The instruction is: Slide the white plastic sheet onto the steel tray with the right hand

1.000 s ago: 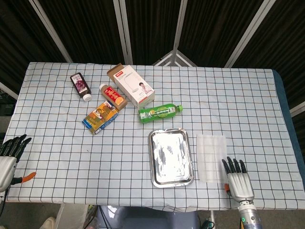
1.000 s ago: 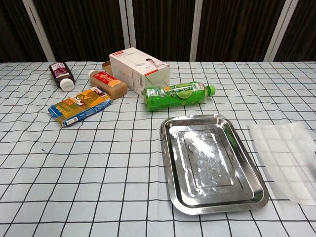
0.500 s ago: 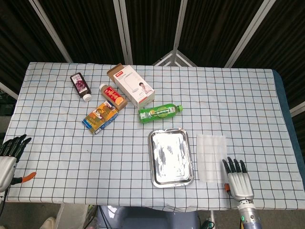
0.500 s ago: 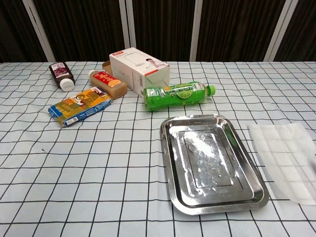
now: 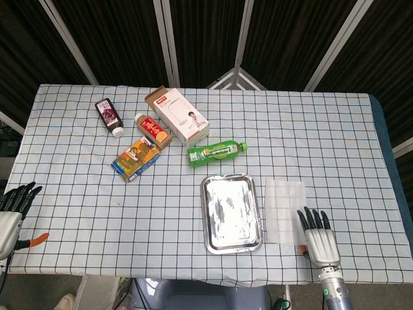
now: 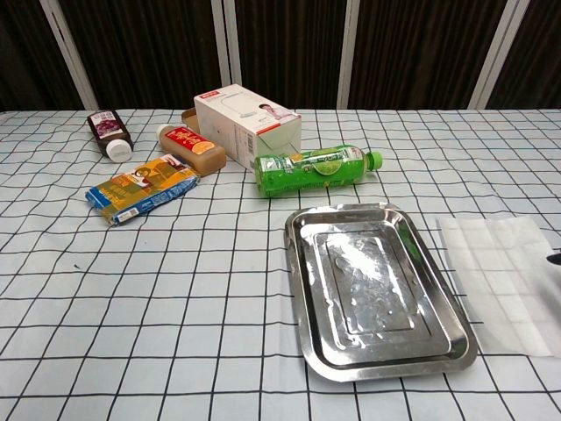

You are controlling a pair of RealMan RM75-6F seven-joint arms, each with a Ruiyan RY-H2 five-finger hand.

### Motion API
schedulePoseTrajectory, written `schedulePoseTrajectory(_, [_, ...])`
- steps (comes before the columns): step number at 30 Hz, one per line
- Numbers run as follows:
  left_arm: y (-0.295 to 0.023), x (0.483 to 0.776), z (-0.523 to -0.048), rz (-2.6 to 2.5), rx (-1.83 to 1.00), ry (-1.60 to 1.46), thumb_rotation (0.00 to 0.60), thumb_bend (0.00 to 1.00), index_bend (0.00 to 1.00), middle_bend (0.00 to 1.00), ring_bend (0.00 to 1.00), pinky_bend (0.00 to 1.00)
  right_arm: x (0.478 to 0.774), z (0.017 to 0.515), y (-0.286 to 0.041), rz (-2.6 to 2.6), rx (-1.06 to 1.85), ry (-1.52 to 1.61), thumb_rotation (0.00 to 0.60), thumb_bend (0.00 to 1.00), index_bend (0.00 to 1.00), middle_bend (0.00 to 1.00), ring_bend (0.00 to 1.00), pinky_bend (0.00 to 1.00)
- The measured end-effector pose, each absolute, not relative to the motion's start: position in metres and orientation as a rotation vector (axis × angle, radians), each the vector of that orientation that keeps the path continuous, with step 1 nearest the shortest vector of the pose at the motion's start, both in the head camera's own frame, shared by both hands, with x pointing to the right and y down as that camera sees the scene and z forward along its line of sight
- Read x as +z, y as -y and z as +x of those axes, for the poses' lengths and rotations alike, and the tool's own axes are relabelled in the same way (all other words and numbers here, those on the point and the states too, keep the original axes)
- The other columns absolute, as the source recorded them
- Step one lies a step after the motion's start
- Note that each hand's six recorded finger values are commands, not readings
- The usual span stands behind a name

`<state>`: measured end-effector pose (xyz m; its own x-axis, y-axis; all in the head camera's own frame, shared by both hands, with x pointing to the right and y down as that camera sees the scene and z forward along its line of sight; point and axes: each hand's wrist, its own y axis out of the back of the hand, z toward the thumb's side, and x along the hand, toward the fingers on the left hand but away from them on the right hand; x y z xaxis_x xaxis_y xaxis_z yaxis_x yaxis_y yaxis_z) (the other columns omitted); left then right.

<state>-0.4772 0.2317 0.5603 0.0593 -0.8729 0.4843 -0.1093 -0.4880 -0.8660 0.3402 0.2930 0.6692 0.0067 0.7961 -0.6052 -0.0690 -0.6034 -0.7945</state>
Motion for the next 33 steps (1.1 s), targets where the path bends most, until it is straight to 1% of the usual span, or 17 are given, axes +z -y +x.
schedulePoseTrajectory(2, [-0.232, 0.560, -0.477, -1.688, -1.491, -0.991, 0.600, 0.00, 0.00, 0.00, 0.00, 0.00, 0.666, 0.337, -0.290, -1.635, 1.636, 0.791, 0.600, 0.44, 0.16, 0.01, 0.00, 0.00])
schedulePoseTrajectory(5, [-0.232, 0.560, -0.477, -1.687, -1.491, -0.992, 0.600, 0.00, 0.00, 0.00, 0.00, 0.00, 0.661, 0.334, -0.286, -1.645, 1.572, 0.839, 0.600, 0.46, 0.37, 0.08, 0.01, 0.00])
schedulePoseTrajectory(8, [-0.232, 0.560, -0.477, -1.687, -1.492, -0.994, 0.600, 0.00, 0.00, 0.00, 0.00, 0.00, 0.660, 0.333, -0.284, -1.648, 1.534, 0.867, 0.600, 0.46, 0.53, 0.15, 0.04, 0.00])
schedulePoseTrajectory(12, [-0.232, 0.560, -0.477, -1.689, -1.491, -0.996, 0.600, 0.00, 0.00, 0.00, 0.00, 0.00, 0.661, 0.332, -0.284, -1.660, 1.511, 0.896, 0.600, 0.46, 0.65, 0.20, 0.06, 0.00])
schedulePoseTrajectory(15, [-0.232, 0.560, -0.477, -1.692, -1.492, -0.996, 0.600, 0.00, 0.00, 0.00, 0.00, 0.00, 0.659, 0.331, -0.282, -1.662, 1.494, 0.911, 0.600, 0.48, 0.71, 0.22, 0.07, 0.00])
schedulePoseTrajectory(17, [-0.232, 0.560, -0.477, -1.693, -1.492, -0.997, 0.600, 0.00, 0.00, 0.00, 0.00, 0.00, 0.658, 0.330, -0.282, -1.666, 1.483, 0.920, 0.600, 0.49, 0.72, 0.23, 0.08, 0.00])
schedulePoseTrajectory(23, [-0.231, 0.561, -0.477, -1.694, -1.492, -0.998, 0.600, 0.00, 0.00, 0.00, 0.00, 0.00, 0.649, 0.324, -0.277, -1.673, 1.426, 0.955, 0.600, 0.49, 0.72, 0.23, 0.09, 0.00])
schedulePoseTrajectory(33, [-0.232, 0.561, -0.477, -1.696, -1.494, -0.999, 0.600, 0.00, 0.00, 0.00, 0.00, 0.00, 0.617, 0.311, -0.258, -1.680, 1.294, 1.031, 0.600, 0.49, 0.72, 0.23, 0.09, 0.00])
